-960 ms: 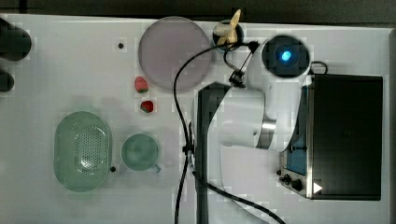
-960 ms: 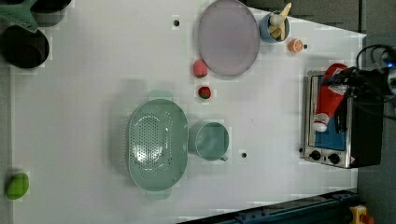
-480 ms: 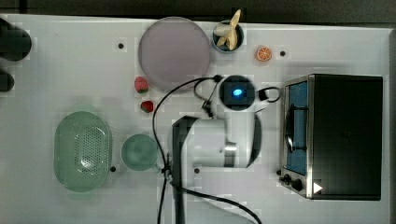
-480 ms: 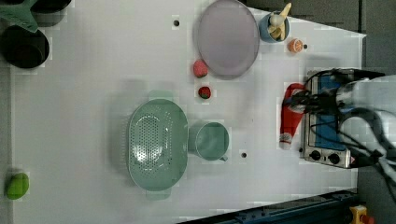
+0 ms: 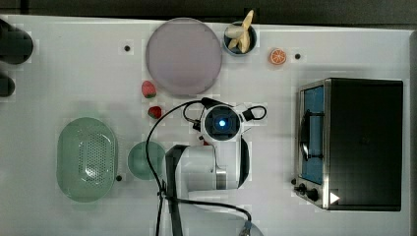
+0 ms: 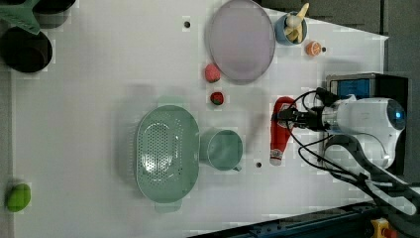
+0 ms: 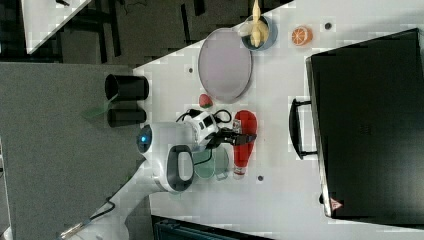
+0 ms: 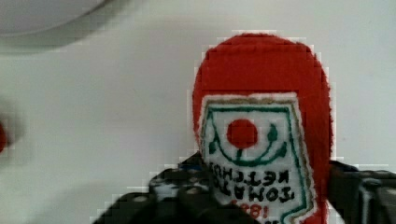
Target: Pick ketchup from strainer and place it on the table
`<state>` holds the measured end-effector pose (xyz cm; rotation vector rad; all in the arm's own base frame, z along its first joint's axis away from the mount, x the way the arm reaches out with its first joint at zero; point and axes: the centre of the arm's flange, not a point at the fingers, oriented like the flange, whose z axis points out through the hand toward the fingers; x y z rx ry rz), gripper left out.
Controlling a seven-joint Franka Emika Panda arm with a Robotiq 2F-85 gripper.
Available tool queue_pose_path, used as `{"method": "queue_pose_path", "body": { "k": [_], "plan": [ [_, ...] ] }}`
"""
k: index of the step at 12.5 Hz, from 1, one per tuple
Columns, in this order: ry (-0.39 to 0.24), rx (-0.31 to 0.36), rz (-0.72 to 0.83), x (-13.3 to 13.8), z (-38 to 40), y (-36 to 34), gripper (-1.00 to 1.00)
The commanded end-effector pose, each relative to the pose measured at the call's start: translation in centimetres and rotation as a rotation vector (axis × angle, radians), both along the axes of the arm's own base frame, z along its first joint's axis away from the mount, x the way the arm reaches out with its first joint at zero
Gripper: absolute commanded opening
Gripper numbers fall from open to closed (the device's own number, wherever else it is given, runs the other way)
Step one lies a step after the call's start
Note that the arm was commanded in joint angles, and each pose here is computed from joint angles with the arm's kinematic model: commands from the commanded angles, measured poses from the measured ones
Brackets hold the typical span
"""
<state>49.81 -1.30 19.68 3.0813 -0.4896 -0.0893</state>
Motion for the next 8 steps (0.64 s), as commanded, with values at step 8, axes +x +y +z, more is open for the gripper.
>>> {"method": "queue_pose_path", "body": {
  "k": [8],
  "plan": [
    [-0.268,-0.047,-0.048,6.2,15.4,-1.2,1.0]
  ]
}}
